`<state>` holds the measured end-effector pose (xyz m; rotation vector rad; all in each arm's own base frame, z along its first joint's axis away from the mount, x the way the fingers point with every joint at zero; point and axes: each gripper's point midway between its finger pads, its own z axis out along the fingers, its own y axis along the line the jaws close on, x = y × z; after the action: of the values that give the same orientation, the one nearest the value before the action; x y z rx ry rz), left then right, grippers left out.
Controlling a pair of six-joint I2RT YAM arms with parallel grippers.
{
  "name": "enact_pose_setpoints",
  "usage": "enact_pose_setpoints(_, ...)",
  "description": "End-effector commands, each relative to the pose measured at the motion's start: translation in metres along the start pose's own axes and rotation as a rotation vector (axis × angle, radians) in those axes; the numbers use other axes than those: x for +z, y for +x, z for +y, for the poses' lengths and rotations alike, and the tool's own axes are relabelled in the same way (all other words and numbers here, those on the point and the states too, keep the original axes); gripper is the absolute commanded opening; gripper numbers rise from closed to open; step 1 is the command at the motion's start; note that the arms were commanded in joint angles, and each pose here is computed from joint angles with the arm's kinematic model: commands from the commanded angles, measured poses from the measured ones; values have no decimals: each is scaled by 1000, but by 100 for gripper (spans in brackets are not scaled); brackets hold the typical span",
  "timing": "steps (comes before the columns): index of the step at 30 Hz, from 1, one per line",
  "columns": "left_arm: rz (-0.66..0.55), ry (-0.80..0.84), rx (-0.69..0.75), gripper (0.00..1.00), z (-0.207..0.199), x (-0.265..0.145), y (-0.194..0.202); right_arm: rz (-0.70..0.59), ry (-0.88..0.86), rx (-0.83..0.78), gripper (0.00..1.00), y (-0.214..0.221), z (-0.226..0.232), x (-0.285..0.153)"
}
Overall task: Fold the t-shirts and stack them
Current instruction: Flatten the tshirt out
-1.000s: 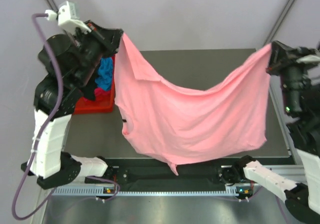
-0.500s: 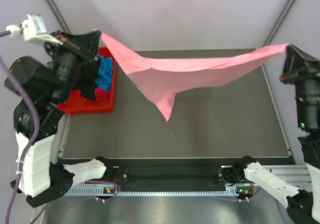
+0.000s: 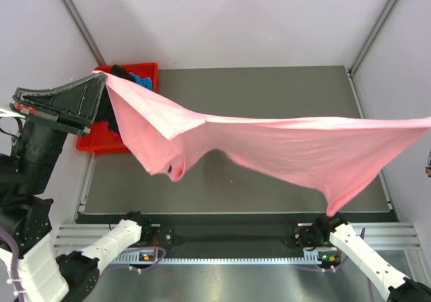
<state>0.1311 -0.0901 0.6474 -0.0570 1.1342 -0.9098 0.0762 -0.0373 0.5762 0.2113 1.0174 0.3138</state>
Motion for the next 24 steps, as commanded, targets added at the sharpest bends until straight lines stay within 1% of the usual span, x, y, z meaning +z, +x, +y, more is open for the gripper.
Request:
enact_pose_setpoints(1,28,113,-19,0,-24,2,2,-15,-1,18,0,-9,-2,-12)
enact_pose_setpoints(2,17,95,-23,0,-22,4,0,-30,1,12,0,-14,-3,-12)
enact_pose_setpoints(3,39,115,-25,0,-25,10,2,-36,23,8,0,-15,-7,-11)
enact_pose_setpoints(5,48,96,-22,0,-18,20,3,-46,57,-28,0,-19,-10,-3)
enact_pose_setpoints(7,63,43,-34,0,2,39,11,-37,131,-68,0,-13,-20,9)
enact_pose_setpoints(8,69,21,-24,0,12,45,15,-15,157,-104,0,-2,-19,25)
enact_pose_setpoints(9,88,-7,-21,0,31,59,28,-1,198,-149,0,5,-25,32)
enact_pose_setpoints(10,83,-35,-13,0,44,66,32,41,209,-184,0,28,-26,43)
enact_pose_setpoints(11,93,-55,1,0,57,74,40,47,226,-222,0,39,-24,58)
enact_pose_setpoints(12,116,-80,2,0,79,88,57,71,244,-254,0,53,-25,66)
enact_pose_setpoints(13,132,-91,6,0,92,97,67,89,251,-282,0,67,-24,75)
enact_pose_setpoints(14,146,-99,13,0,104,106,77,136,256,-341,0,96,-21,93)
enact_pose_setpoints(15,196,-133,-6,0,131,120,103,154,269,-372,0,111,-21,101)
enact_pose_setpoints(16,181,-111,-2,0,136,131,106,190,277,-413,0,133,-22,109)
enact_pose_setpoints(17,225,-132,-21,0,158,145,132,242,282,-469,0,161,-21,123)
enact_pose_setpoints(18,232,-133,-21,0,166,154,142,237,281,-473,0,171,-19,133)
enact_pose_setpoints(20,239,-122,6,0,178,176,163,309,300,-531,0,220,-31,152)
enact_pose_setpoints(21,284,-142,5,0,200,193,193,315,280,-528,0,234,-31,161)
enact_pose_setpoints(22,300,-124,29,0,205,204,209,341,324,-552,0,247,-52,166)
enact_pose_setpoints(23,349,-151,24,0,232,220,242,381,345,-554,0,276,-64,178)
enact_pose_setpoints(24,371,-154,21,0,242,228,258,401,365,-560,0,289,-77,184)
